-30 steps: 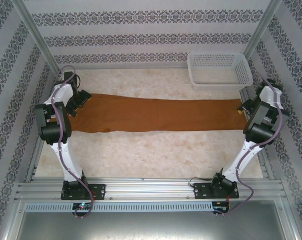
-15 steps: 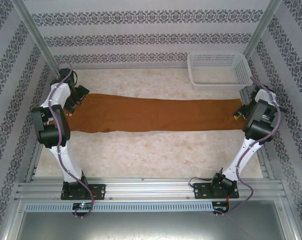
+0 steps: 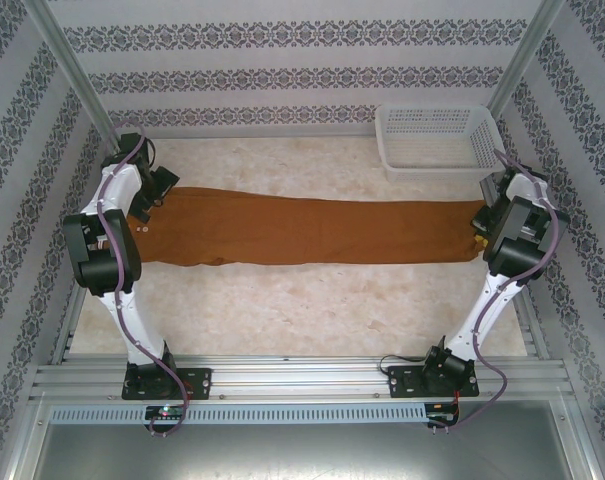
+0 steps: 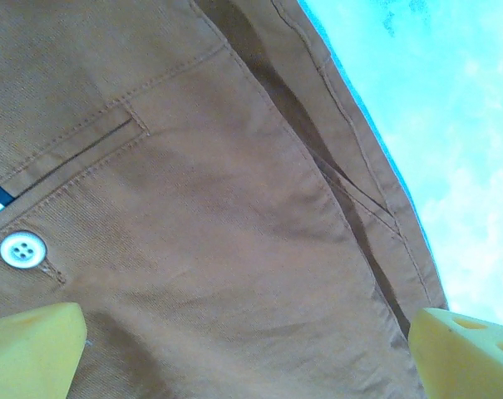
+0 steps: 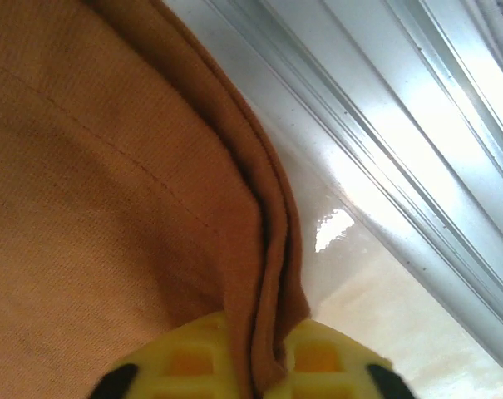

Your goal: Roll up the long pants

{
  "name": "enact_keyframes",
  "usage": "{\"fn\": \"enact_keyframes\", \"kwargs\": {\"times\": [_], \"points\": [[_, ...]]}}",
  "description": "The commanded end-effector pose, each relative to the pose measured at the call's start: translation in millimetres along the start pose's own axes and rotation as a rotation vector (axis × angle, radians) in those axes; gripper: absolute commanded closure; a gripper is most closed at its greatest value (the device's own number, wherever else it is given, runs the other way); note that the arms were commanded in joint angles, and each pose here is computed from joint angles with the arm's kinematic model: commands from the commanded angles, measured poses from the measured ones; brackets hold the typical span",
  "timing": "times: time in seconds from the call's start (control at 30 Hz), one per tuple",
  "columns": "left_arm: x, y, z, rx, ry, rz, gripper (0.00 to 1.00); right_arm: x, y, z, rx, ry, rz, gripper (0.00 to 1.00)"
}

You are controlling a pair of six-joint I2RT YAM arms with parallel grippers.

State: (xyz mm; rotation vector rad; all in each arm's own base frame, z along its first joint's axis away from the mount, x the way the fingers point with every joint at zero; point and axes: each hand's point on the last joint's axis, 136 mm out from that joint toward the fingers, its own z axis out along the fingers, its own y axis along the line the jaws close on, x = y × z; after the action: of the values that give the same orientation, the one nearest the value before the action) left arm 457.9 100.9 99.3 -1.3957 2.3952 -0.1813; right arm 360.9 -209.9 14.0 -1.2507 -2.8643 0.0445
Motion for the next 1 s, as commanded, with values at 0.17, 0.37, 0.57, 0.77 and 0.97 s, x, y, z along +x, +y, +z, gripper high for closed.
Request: {"fn": "enact_keyframes", "kwargs": {"times": [0.17,0.37,0.57,0.77,0.97], "points": [[-1.5,-16.6,-18.7,0.045,-0.015,0.005,0.0,9.7,-40.4,6.1,0.171,0.007,0.056,1.0],[-5.2,-22.6,-34.0,0.068,-0.028,0.018,0.0,-15.0,-69.0,-96.5,0.235,-0.231,0.139,1.0],[-3.4,-23.2,-48.2,0.096,-0.04,0.022,0.0,-7.9,-48.0,-186.8,0.108,-0.435,0.129,1.0],[-2.6,-22.3,-63.8,0.115,-0.059,0.03,0.0,51.7,71.3,-250.0,-0.236,-0.499,-0.081,1.0],[-1.5,-23.1,-76.9,0.138,-0.067,0.028,0.0,149.7,227.1,-295.6,-0.656,-0.43,-0.277,1.0]]}}
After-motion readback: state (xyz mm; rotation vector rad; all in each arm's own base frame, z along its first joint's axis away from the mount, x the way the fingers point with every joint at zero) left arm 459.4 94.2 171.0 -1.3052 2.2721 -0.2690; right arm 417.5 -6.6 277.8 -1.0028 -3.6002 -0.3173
